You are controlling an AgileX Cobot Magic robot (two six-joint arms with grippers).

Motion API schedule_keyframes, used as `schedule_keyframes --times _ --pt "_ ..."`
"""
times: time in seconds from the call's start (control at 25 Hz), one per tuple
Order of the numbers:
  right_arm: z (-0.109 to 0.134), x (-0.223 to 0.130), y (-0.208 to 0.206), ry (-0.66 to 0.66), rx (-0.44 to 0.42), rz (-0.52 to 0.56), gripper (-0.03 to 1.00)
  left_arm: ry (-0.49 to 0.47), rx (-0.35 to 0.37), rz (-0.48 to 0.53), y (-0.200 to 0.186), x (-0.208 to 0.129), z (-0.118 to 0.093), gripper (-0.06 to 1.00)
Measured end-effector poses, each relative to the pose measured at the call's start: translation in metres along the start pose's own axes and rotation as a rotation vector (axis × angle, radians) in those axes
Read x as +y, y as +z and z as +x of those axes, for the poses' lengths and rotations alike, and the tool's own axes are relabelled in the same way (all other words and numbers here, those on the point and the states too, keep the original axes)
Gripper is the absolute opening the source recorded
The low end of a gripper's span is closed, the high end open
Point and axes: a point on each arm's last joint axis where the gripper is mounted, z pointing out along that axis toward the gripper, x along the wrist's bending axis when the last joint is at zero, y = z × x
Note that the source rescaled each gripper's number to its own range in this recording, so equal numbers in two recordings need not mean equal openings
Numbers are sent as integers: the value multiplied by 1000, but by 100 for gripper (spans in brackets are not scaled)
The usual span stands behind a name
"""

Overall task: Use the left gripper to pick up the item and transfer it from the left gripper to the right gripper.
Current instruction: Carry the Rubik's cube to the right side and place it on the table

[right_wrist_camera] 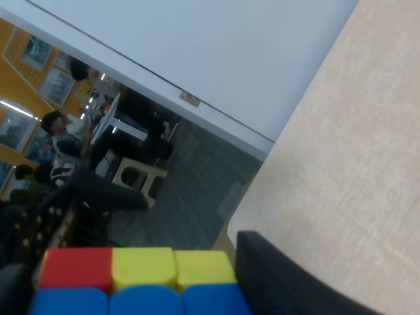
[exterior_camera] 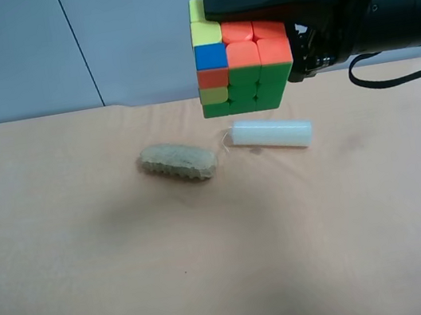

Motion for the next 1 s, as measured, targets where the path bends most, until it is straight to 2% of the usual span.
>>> schedule_keyframes --times 0.28,0.56,0.84,1.0 --pt "0 0 0 0 0 0 0 -105 78 -4 -14 -40 3 100" --pt "0 0 0 0 0 0 0 -138 157 -75 -22 -71 7 100" --pt "0 0 0 0 0 0 0 -158 234 -168 -32 -86 12 100" --pt "0 0 0 2 0 0 0 -157 248 -174 -33 -86 13 100"
